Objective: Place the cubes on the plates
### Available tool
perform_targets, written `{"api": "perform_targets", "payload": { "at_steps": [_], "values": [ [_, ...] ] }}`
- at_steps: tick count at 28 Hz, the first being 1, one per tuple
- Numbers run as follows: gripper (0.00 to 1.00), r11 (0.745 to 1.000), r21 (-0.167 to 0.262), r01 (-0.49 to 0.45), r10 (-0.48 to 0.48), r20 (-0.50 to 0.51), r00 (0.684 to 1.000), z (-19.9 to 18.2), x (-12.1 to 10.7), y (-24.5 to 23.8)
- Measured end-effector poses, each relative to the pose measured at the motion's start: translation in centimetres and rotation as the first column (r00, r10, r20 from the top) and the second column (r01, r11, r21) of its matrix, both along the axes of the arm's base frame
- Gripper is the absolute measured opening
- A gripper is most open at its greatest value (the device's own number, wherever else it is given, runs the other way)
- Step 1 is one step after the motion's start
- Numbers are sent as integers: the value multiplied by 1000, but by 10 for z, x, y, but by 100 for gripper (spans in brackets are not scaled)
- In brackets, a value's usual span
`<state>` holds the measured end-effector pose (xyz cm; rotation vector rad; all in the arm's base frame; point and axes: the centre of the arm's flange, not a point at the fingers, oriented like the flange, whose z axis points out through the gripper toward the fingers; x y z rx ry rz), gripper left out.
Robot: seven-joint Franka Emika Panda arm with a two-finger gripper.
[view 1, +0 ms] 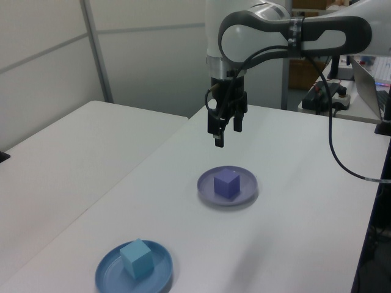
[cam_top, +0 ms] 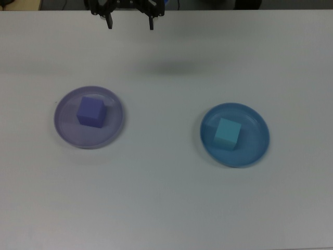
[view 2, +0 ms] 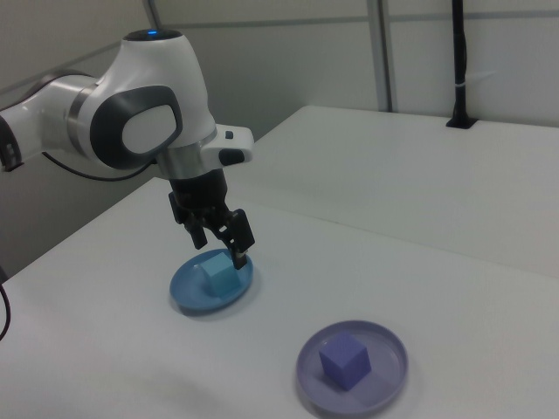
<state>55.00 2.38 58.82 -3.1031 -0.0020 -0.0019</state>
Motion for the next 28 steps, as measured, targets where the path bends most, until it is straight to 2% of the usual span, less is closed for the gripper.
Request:
{"api": "perform_targets", "payload": {
  "at_steps": [9,18,28],
  "values": [
    [100,1000,-6,12,-12,38,999,15,2,-7],
    [100,998,-66,16,-12,57,998,23,3,-17],
    [100,998,-67,13,-9,56,998,23,3,-16]
  ]
}}
